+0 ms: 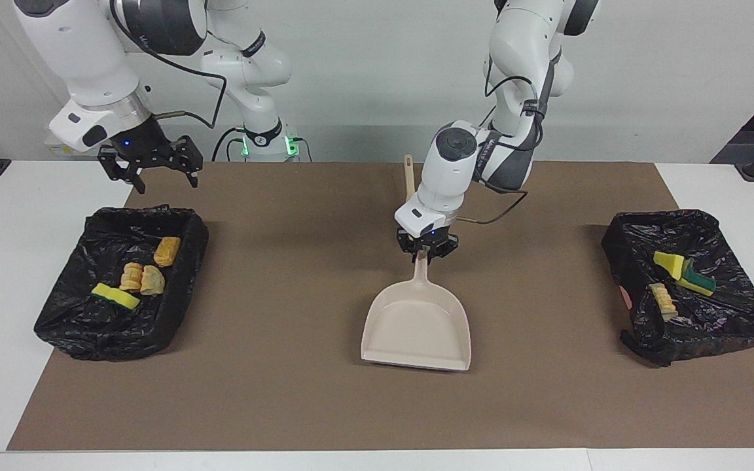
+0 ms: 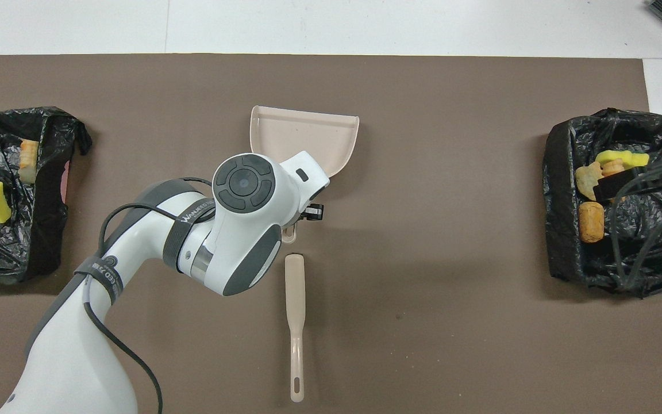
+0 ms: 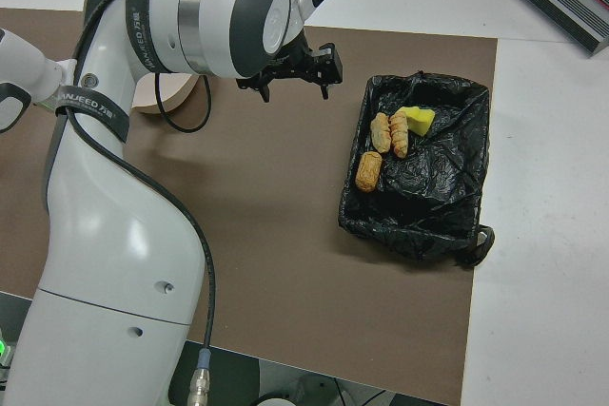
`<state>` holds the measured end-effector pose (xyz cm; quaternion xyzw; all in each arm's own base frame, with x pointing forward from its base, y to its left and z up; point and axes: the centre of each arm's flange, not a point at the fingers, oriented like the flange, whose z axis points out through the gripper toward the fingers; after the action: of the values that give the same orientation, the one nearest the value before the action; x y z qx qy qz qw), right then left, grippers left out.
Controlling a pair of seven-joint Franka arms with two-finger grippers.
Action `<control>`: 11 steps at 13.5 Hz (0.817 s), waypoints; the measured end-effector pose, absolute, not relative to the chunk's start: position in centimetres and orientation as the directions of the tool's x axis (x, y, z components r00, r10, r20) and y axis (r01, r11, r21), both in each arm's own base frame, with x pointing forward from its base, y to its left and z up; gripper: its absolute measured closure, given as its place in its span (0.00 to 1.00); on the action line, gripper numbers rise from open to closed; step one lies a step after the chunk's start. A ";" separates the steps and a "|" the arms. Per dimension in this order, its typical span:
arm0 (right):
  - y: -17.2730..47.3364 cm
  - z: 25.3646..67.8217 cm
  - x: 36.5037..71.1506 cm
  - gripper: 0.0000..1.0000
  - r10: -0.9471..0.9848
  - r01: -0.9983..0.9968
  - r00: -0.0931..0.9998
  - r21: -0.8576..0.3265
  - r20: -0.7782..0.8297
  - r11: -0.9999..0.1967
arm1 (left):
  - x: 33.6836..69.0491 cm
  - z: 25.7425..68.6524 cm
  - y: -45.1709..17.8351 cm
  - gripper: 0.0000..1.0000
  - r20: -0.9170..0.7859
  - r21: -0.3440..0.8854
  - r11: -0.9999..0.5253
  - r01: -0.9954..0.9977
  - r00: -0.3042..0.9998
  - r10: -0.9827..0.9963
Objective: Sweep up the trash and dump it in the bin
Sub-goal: 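Place the empty dustpan at the table center with the left gripper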
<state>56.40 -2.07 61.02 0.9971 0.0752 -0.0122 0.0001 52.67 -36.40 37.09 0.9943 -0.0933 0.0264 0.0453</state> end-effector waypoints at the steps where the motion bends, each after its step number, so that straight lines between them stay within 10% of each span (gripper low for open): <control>1: -2.1 61.0 56.4 0.00 0.150 0.150 0.988 -0.002 -0.024 -0.989 | 52.6 36.8 -36.4 0.68 0.059 0.092 -0.979 -0.182 0.982 -0.177; 7: -2.1 61.0 56.4 0.00 0.150 0.150 0.988 -0.002 -0.024 -0.989 | 51.9 35.0 -37.6 0.68 0.074 0.152 -0.978 -0.144 0.988 -0.134; 11: -2.1 61.0 56.4 0.00 0.150 0.150 0.988 -0.002 -0.024 -0.989 | 53.6 38.4 -35.2 0.25 0.045 0.129 -0.987 -0.092 0.995 -0.086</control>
<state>56.40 -2.07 61.02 0.9971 0.0752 -0.0122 0.0001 53.60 -35.18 38.37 0.9967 -0.0446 0.0196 0.0657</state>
